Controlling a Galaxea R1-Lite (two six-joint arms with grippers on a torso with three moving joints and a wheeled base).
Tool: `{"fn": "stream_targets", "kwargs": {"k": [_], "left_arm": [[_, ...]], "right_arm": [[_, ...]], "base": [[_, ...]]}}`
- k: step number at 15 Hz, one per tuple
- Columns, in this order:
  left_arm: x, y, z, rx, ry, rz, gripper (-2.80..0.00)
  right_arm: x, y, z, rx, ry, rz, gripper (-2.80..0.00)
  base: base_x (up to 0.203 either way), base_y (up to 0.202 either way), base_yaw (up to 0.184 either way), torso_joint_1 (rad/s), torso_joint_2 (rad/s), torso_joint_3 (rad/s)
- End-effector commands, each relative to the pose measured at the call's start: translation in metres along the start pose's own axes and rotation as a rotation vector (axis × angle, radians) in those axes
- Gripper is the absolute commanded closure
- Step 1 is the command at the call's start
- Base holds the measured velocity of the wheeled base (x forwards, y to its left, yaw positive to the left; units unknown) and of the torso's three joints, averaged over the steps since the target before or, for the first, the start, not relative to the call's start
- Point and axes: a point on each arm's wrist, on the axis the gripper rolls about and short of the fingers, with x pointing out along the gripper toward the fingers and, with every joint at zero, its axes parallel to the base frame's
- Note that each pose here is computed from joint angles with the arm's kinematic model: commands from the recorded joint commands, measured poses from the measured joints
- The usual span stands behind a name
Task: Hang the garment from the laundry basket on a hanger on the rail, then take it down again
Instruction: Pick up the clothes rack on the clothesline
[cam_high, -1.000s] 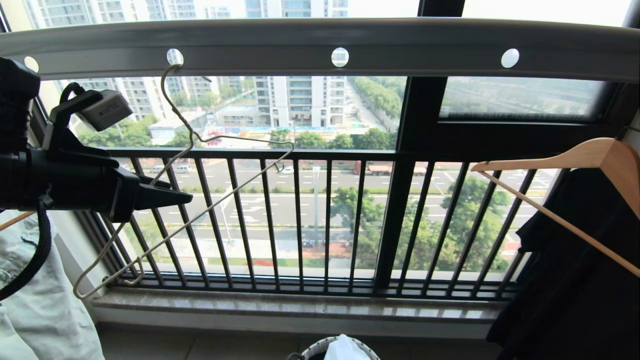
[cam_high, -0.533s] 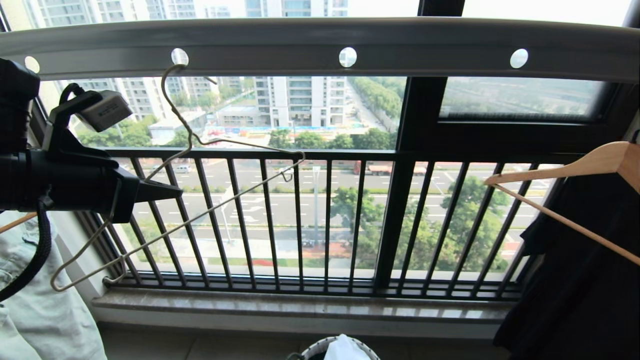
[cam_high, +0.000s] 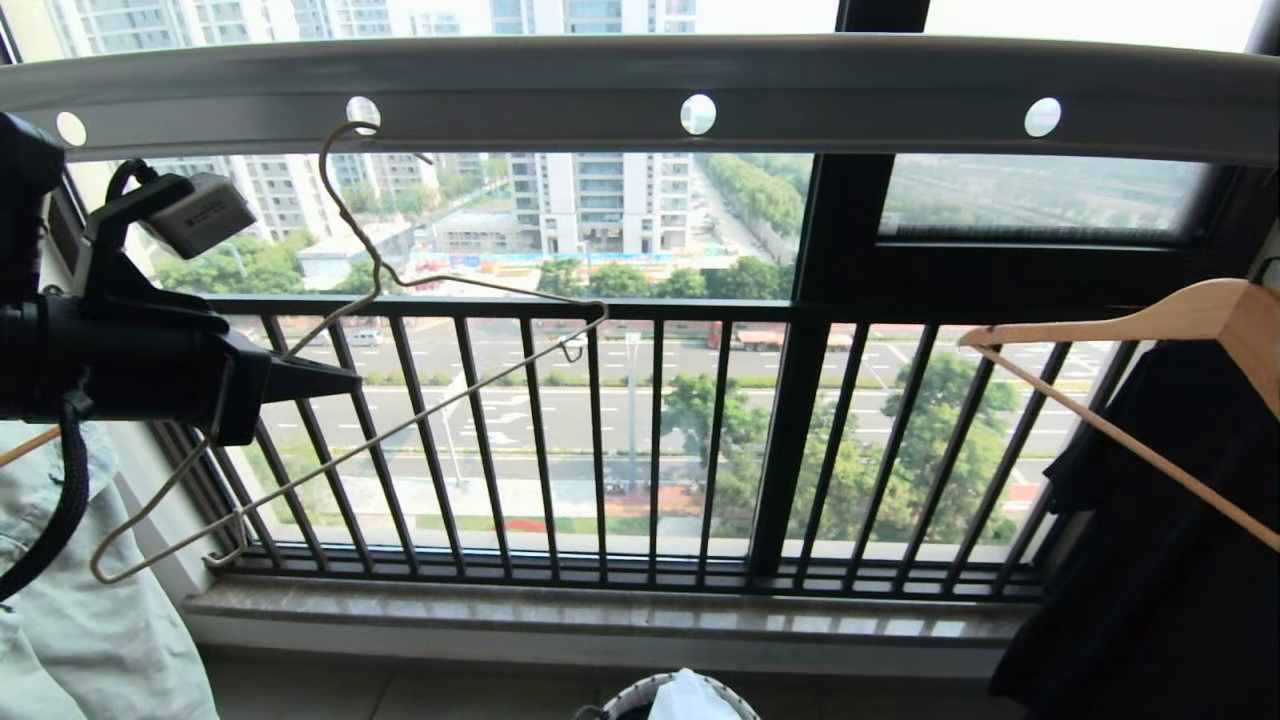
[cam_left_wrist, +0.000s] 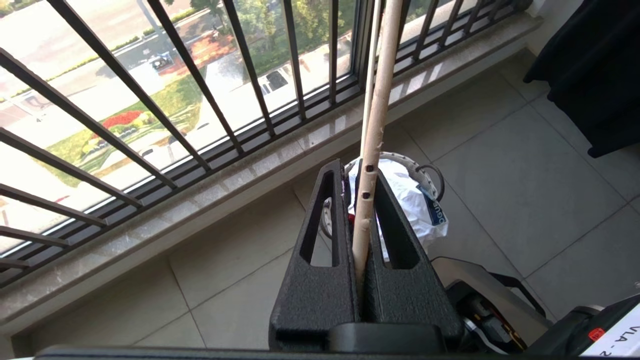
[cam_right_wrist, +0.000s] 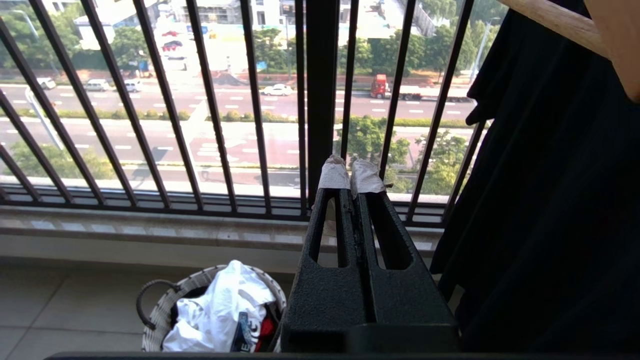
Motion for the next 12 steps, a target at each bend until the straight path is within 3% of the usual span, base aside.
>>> {"fn": "stream_targets", "kwargs": {"k": [1, 12], "left_arm": [[-0.004, -0.002, 0.001, 0.007, -0.01, 0.003, 0.0], [-0.017, -0.009, 0.001, 0.025, -0.035, 0.014, 0.0]], "right_arm": [[0.0, 0.0, 0.0, 0.0, -0.001, 0.001, 0.0], [0.0, 0.0, 0.0, 0.0, 0.001, 0.001, 0.0]], "base": [[0.0, 0.0, 0.0, 0.0, 0.0, 0.0], [0.0, 0.0, 0.0, 0.0, 0.0, 0.0]]}}
